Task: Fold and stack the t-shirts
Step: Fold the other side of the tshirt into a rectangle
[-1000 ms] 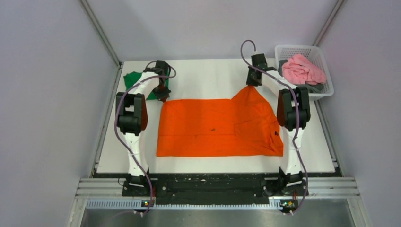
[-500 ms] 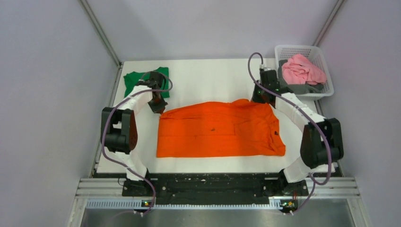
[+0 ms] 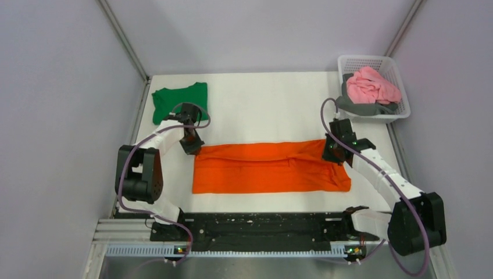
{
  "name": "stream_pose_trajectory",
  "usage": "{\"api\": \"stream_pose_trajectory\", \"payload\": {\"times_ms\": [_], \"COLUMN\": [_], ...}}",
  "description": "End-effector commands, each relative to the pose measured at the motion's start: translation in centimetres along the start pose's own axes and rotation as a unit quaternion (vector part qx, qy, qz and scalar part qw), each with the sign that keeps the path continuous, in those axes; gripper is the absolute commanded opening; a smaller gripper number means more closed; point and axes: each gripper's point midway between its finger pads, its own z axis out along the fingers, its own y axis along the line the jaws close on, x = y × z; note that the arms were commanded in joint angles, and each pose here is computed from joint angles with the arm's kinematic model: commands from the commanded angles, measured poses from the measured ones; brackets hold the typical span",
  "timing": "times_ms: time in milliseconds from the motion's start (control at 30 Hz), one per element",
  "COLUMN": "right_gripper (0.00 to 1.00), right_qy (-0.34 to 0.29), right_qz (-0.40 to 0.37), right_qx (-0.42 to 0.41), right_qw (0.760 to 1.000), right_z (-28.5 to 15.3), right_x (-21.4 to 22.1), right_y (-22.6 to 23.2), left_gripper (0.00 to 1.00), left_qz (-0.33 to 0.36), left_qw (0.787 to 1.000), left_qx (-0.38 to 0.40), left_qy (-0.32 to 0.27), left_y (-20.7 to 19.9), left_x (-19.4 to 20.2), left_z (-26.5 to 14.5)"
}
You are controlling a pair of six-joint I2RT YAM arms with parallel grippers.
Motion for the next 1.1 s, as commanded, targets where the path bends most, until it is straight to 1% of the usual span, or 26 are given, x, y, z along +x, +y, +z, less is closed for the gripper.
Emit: {"api": "stream_pose_trajectory", "payload": {"times_ms": [0,33,67,100,133,167,233,267,333,367,400,433,467,500,567,667,733,867,933,1067], "right_gripper": [0.06,0.11,0.19,0.27,0.34,0.42,0.61,0.67,0.82,0.86,0.91,0.95,0.97,0.98,0.99,0.99,0.99,0.99,0.99,0.99], "right_qy": [0.031,0.04,0.052,0.061,0.067,0.068,0.051,0.039,0.003,-0.01,-0.024,-0.034,-0.044,-0.057,-0.065,-0.027,0.003,0.043,0.066,0.09], "right_qz": [0.065,0.08,0.086,0.09,0.091,0.088,0.074,0.065,0.047,0.04,0.034,0.031,0.03,0.029,0.025,0.011,0.006,0.004,0.0,-0.011], "right_qx": [0.028,0.024,0.02,0.019,0.023,0.024,0.016,0.009,-0.018,-0.036,-0.061,-0.092,-0.115,-0.141,-0.173,-0.203,-0.218,-0.232,-0.236,-0.232], "right_qw": [0.997,0.996,0.995,0.994,0.993,0.993,0.996,0.997,0.999,0.999,0.997,0.995,0.992,0.988,0.982,0.979,0.976,0.972,0.969,0.969], "right_z": [-1.3,-1.3,-1.3,-1.5,-1.8,-2.0,-3.0,-3.3,-3.9,-4.0,-3.9,-3.7,-3.3,-2.7,-0.9,1.7,2.8,4.3,3.9,2.1], "right_x": [3.7,4.5,5.3,5.8,6.2,6.3,5.1,4.4,2.2,1.4,0.6,-0.1,-0.7,-1.4,-1.9,-1.8,-1.0,1.6,3.1,6.1], "right_y": [-1.5,-1.4,-1.3,-1.4,-1.6,-1.7,-1.5,-1.3,-0.2,0.4,1.4,2.6,3.6,4.7,6.2,8.0,8.8,8.9,8.8,7.7], "left_gripper": [0.0,0.03,0.11,0.24,0.34,0.42,0.57,0.64,0.74,0.81,0.86,0.9,0.97,0.99,0.99,0.99,0.99,0.99,0.99,0.99], "left_qz": [0.001,0.0,-0.003,-0.007,-0.011,-0.013,-0.016,-0.018,-0.026,-0.028,-0.031,-0.028,-0.02,-0.014,-0.003,0.028,0.048,0.059,0.057,0.055], "left_qw": [0.999,0.999,0.999,0.999,1.0,1.0,1.0,1.0,0.999,0.999,0.998,0.998,0.998,0.997,0.996,0.986,0.981,0.982,0.986,0.992], "left_qx": [0.045,0.044,0.038,0.027,0.014,0.001,-0.014,-0.016,-0.028,-0.026,-0.02,-0.005,0.016,0.036,0.087,0.167,0.185,0.165,0.135,0.076], "left_qy": [0.009,0.015,0.019,0.019,0.016,0.014,0.005,-0.004,-0.023,-0.035,-0.047,-0.055,-0.061,-0.061,-0.038,0.003,0.022,0.064,0.079,0.083], "left_y": [-0.8,-0.6,-0.3,0.2,0.7,1.2,1.8,1.8,2.2,2.2,2.0,1.4,0.5,-0.4,-3.0,-7.1,-8.4,-7.6,-6.1,-3.3], "left_x": [1.2,1.6,2.0,2.2,2.1,2.0,1.6,1.0,0.0,-0.6,-1.2,-1.7,-2.2,-2.5,-2.3,-0.3,1.5,4.6,5.8,6.9], "left_z": [-0.7,-0.6,-0.5,-0.5,-0.6,-0.9,-1.9,-2.4,-3.9,-4.6,-5.2,-5.5,-5.6,-5.6,-5.3,-5.1,-4.7,-2.2,-0.9,0.6]}}
